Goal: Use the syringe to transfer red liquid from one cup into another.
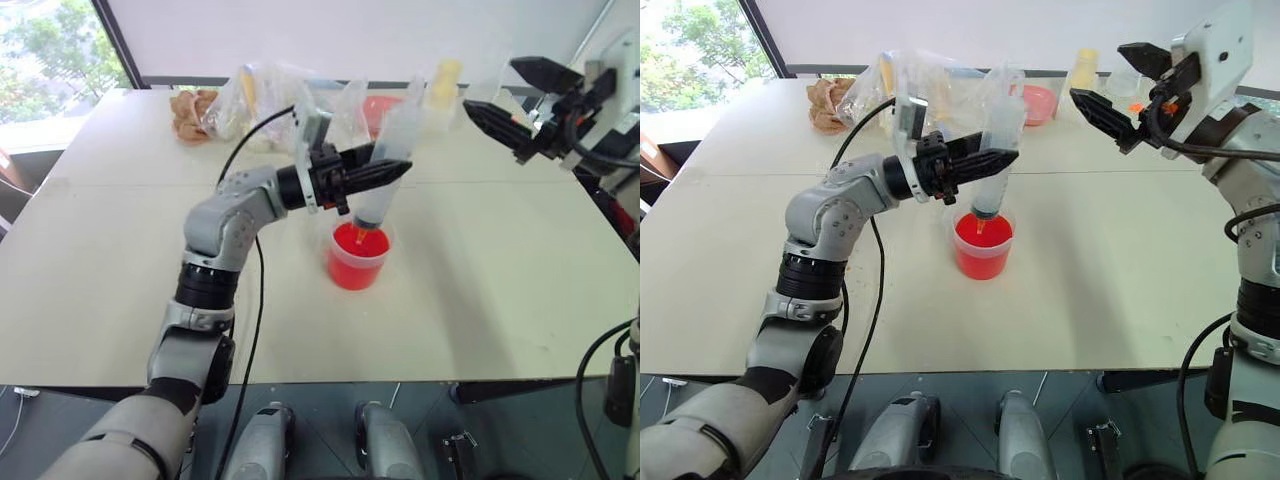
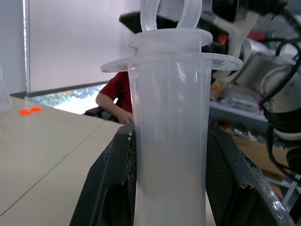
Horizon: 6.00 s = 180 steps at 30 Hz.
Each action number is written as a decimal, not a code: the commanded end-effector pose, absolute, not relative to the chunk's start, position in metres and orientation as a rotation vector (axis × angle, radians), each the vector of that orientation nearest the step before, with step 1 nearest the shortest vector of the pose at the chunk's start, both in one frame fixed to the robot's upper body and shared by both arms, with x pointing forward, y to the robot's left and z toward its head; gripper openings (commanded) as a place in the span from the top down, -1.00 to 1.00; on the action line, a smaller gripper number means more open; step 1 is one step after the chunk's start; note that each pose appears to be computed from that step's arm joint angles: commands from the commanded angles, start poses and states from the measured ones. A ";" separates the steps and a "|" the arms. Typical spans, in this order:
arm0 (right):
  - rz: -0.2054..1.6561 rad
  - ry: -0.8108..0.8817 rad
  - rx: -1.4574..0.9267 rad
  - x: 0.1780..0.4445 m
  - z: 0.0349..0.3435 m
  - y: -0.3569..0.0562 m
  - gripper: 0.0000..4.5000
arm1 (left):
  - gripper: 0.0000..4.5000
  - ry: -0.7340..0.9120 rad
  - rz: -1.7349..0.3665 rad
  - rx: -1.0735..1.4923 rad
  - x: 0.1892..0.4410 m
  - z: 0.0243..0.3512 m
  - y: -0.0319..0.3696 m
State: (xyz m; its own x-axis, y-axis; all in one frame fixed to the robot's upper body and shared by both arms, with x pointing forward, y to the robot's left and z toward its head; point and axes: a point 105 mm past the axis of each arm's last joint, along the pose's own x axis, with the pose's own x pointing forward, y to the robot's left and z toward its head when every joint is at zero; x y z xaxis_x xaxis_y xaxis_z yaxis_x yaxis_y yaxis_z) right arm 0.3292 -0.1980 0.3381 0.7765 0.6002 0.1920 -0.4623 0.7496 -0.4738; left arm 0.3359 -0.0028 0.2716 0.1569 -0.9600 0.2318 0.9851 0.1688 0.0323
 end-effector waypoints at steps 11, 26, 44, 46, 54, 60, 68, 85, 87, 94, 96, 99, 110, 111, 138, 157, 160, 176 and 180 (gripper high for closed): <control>0.753 -0.372 -0.422 0.318 0.325 -0.154 -0.77 | 0.40 -0.236 -1.426 -0.072 0.339 0.255 -0.011; 0.789 -0.392 -0.435 0.325 0.319 -0.143 0.33 | 0.40 -0.217 -1.407 -0.022 0.342 0.241 -0.012; 0.506 -0.579 -0.442 0.340 0.374 -0.186 0.98 | 0.40 -0.178 -1.425 -0.042 0.334 0.216 -0.020; 0.511 -0.577 -0.445 0.341 0.373 -0.186 0.98 | 0.40 -0.181 -1.421 -0.040 0.333 0.215 -0.020; 0.536 -0.550 -0.448 0.342 0.365 -0.185 0.98 | 0.40 -0.191 -1.411 -0.041 0.335 0.218 -0.020; 0.614 -0.475 -0.446 0.335 0.345 -0.181 0.13 | 0.40 -0.238 -1.382 -0.087 0.340 0.237 -0.018; 0.690 -0.307 -0.245 0.293 0.316 -0.210 -0.61 | 0.40 -0.261 -1.351 -0.115 0.343 0.253 -0.006; 0.682 -0.107 -0.216 0.282 0.270 -0.213 -0.61 | 0.40 -0.555 -1.241 -0.147 0.353 0.341 0.010; 0.681 -0.120 -0.219 0.283 0.272 -0.211 -0.61 | 0.40 -0.581 -1.207 -0.128 0.360 0.350 0.013; 0.655 -0.196 -0.253 0.293 0.284 -0.208 -0.61 | 0.40 -0.575 -1.071 -0.078 0.400 0.343 0.016; 0.634 -0.247 -0.295 0.301 0.294 -0.204 -0.61 | 0.40 -0.532 -1.052 -0.091 0.410 0.328 0.014; 0.615 -0.342 -0.407 0.314 0.319 -0.189 -0.61 | 0.40 -0.483 -1.063 -0.089 0.416 0.307 0.007; 0.445 -0.562 -0.623 0.374 0.369 -0.165 -0.61 | 0.40 -0.469 -1.139 -0.078 0.410 0.292 0.002; 0.454 -0.568 -0.617 0.377 0.369 -0.162 -0.61 | 0.40 -0.465 -1.151 -0.074 0.408 0.290 0.002; 0.622 -0.617 -0.588 0.372 0.365 -0.132 -0.61 | 0.40 -0.402 -1.178 0.029 0.408 0.261 0.003; 0.744 -0.592 -0.546 0.373 0.341 -0.113 0.94 | 0.40 -0.431 -1.200 0.072 0.405 0.269 0.005; 0.753 -0.560 -0.491 0.376 0.326 -0.110 0.94 | 0.40 -0.455 -1.186 0.077 0.405 0.278 0.006; 0.804 -0.474 -0.407 0.374 0.284 -0.092 0.94 | 0.40 -0.493 -1.172 0.055 0.404 0.291 0.008; 0.808 -0.464 -0.399 0.376 0.280 -0.090 0.94 | 0.40 -0.509 -1.159 0.054 0.405 0.297 0.011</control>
